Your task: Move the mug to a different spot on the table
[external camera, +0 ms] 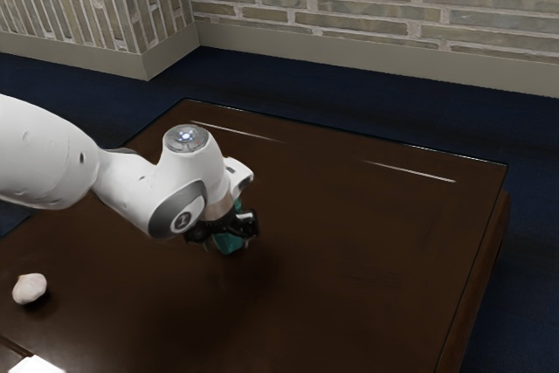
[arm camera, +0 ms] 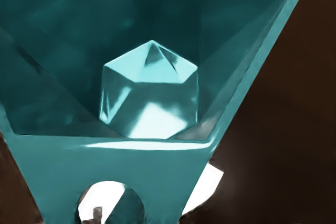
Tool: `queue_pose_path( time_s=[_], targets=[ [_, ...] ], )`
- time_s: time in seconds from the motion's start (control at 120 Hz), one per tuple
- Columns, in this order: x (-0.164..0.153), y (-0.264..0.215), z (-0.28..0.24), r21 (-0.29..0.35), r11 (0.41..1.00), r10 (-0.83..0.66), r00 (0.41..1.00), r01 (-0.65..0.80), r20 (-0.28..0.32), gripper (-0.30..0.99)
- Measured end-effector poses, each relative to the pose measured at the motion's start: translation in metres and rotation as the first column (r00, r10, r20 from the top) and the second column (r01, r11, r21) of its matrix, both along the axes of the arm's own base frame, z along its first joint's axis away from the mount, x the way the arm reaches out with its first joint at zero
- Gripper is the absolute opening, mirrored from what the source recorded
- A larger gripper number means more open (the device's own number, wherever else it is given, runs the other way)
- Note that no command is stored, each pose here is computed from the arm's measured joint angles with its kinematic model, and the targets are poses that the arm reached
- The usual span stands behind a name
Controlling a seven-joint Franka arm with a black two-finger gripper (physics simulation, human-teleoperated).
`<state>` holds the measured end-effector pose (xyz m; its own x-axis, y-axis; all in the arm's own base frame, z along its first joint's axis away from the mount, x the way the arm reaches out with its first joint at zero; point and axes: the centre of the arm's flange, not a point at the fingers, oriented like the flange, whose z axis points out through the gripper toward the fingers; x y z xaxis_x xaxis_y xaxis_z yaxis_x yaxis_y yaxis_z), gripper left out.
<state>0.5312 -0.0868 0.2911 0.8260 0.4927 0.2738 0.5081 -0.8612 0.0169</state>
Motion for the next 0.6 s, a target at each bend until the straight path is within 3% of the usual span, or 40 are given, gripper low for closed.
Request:
queue_pose_path(
  time_s=[0.117,0.242,0.3,0.442,0.525,0.6],
  targets=[
    [-0.006,0.001,0.026,-0.084,0.995,0.037,0.996,-0.045,-0.087,0.62],
    [0.014,-0.002,0.097,-0.148,0.989,0.008,0.994,-0.023,-0.106,0.64],
    [0.022,0.001,0.126,-0.14,0.99,-0.014,0.993,-0.002,-0.118,0.65],
    [0.053,0.031,0.235,-0.105,0.994,-0.034,0.997,0.026,-0.069,0.66],
    [0.057,0.063,0.289,-0.087,0.996,-0.042,0.998,0.037,-0.048,0.67],
    [0.056,0.093,0.316,-0.078,0.996,-0.043,0.997,0.038,-0.063,0.67]
  ],
)
